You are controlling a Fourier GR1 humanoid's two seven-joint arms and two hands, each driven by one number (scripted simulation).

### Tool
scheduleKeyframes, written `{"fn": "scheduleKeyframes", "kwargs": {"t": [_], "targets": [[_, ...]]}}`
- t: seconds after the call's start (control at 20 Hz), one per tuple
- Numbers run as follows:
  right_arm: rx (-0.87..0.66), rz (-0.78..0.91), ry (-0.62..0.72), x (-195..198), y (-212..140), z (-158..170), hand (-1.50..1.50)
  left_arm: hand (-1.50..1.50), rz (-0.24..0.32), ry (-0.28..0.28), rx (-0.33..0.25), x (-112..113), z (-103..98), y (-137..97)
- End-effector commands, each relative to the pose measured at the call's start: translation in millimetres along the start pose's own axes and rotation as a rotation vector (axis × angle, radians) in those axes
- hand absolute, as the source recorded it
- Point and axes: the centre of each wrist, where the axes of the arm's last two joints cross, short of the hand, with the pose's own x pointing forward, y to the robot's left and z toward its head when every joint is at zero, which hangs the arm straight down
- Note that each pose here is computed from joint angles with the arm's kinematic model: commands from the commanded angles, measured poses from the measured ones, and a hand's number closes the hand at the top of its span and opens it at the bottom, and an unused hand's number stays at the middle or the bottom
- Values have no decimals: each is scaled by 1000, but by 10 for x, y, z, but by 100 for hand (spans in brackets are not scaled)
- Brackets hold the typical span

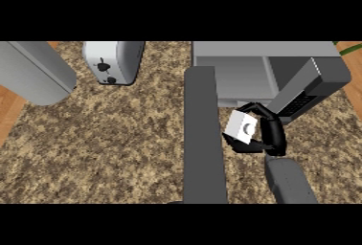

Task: Pick up the milk, place it into the microwave and close the microwave

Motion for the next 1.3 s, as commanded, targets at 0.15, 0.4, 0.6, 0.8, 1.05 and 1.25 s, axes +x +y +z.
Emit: {"fn": "scheduleKeyframes", "kwargs": {"t": [0.15,0.4,0.6,0.8,1.05,1.25], "targets": [[-6,117,0,192,262,-619,150,-150,12,3,11,-89,56,-69],[19,277,48,212,178,-945,150,-150,8,5,14,-108,97,215],[2,332,70,131,235,-1165,150,-150,13,16,-13,-26,-116,33],[-42,409,72,190,239,-1359,150,-150,-4,-8,-23,-142,-205,91],[-102,446,94,99,51,-1333,150,-150,29,-5,-56,-191,-141,-8],[-196,579,62,166,-81,-1444,150,-150,38,-5,-51,-276,-181,28]]}}
